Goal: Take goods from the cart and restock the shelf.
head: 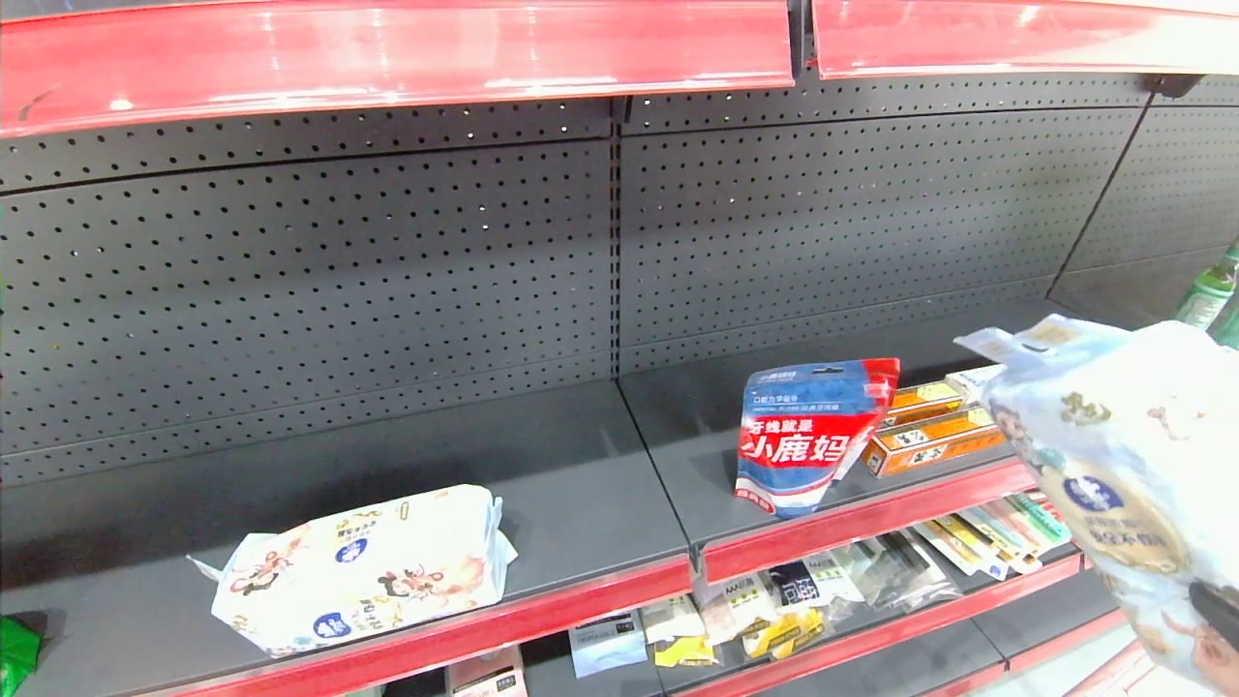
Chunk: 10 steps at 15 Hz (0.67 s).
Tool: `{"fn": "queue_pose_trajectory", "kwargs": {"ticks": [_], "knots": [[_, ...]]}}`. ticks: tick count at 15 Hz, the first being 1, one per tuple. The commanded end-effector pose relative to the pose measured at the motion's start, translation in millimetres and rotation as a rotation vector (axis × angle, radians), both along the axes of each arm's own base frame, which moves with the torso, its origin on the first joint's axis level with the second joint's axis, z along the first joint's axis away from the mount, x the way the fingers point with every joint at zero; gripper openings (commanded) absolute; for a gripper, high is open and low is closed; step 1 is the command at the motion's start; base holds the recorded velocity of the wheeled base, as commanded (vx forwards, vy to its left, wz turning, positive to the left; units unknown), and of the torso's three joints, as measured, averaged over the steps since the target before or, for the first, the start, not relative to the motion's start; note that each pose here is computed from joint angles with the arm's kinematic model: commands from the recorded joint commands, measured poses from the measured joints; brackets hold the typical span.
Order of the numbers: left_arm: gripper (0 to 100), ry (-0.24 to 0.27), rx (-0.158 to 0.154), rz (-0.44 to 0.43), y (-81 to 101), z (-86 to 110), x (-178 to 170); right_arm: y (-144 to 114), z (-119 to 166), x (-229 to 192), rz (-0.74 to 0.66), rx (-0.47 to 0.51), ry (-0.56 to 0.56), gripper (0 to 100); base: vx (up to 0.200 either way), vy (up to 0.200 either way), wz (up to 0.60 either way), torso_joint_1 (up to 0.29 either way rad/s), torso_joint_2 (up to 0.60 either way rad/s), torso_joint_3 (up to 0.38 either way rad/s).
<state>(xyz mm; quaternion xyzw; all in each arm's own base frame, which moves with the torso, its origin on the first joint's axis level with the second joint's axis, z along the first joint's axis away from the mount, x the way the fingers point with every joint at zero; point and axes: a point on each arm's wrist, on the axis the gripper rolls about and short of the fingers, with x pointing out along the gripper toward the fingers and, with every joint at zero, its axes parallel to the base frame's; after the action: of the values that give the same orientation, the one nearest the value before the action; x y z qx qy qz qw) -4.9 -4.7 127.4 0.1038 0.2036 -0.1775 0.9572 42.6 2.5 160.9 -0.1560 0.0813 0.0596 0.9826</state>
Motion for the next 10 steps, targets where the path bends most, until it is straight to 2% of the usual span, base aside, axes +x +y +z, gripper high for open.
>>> {"fn": "queue_pose_trajectory", "kwargs": {"ticks": [1, 4, 10], "knots": [[100, -0.199, -0.011, 0.002, 3.3, 1.3, -41.3, 0.4, 12.3, 11.0, 0.005, -0.001, 0.010, 0, 0.000, 0.000, 0.60, 0.002, 0.01, 0.002], [100, -0.182, -0.001, 0.022, 3.7, -3.8, -39.6, 2.0, 15.4, 10.9, 0.041, 0.001, 0.000, 0, 0.000, 0.000, 0.60, -0.004, 0.00, 0.002], [100, -0.162, 0.001, 0.022, 3.5, -9.8, -37.7, 2.1, 15.9, 11.5, 0.043, 0.002, 0.000, 0, 0.000, 0.000, 0.60, 0.006, 0.00, -0.001]]}}
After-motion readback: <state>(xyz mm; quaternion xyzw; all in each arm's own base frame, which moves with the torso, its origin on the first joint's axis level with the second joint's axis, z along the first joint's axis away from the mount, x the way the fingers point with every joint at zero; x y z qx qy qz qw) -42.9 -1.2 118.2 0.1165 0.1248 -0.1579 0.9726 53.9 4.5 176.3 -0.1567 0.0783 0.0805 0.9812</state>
